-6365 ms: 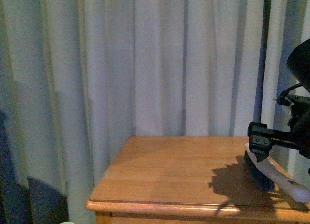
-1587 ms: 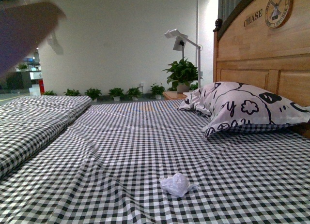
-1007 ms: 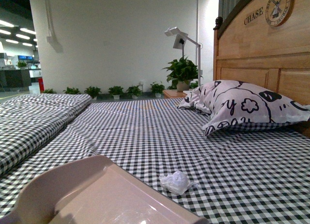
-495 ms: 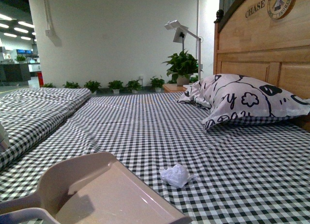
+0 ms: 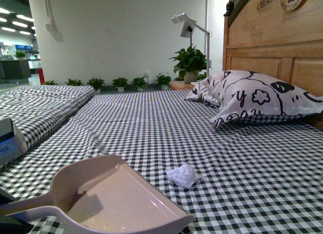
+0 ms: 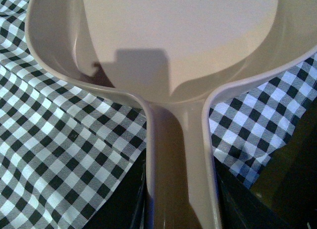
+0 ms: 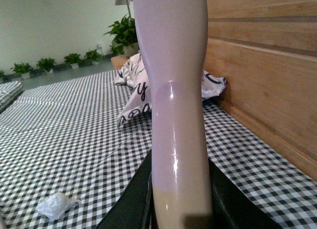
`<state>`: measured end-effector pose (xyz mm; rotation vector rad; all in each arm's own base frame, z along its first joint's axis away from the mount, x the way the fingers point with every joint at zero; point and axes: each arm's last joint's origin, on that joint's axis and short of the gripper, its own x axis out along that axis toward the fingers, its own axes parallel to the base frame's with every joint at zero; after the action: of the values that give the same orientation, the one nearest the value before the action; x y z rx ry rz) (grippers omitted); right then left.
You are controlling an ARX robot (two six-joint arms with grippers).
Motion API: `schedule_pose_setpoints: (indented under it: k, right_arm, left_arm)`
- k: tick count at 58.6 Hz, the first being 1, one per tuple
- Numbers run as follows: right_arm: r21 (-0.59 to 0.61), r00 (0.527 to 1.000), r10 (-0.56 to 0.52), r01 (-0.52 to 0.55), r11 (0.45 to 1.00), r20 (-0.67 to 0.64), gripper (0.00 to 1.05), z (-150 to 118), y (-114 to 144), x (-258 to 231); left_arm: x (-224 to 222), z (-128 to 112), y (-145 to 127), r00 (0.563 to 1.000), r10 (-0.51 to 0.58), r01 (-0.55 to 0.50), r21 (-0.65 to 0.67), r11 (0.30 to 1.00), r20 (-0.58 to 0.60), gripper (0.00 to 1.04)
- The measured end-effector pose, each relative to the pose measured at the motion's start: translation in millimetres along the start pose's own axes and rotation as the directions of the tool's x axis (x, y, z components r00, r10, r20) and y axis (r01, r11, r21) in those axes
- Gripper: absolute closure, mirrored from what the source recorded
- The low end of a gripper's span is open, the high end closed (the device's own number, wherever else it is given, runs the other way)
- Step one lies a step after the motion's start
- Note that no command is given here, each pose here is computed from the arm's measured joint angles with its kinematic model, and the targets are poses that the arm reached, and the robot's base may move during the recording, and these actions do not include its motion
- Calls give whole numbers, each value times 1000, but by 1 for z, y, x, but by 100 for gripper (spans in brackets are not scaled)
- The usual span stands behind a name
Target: Clean up trash
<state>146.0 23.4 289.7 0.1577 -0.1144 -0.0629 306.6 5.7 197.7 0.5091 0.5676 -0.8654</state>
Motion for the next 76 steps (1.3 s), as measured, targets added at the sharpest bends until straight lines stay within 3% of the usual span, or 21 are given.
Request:
schedule_pose_setpoints:
  k: [39, 48, 57, 76]
  right_arm:
    - [-4, 1000, 4, -4, 1000, -7, 84, 0, 0, 0]
    - [-148, 945, 48, -101, 984, -324, 84, -4, 8, 21]
    - [-178, 881, 121, -224, 958, -458, 84, -25, 31, 78]
    - [-302, 785, 28, -270, 915, -618, 84, -108, 71, 186]
  left_arm:
    - [14, -14, 5, 999, -36, 36, 4, 999, -41, 77]
    - [14, -14, 5, 999, -34, 35, 6, 999, -42, 77]
    - [14, -14, 5, 999, -35, 35, 6, 999, -41, 77]
    - [14, -14, 6, 999, -35, 36, 9, 999, -41, 77]
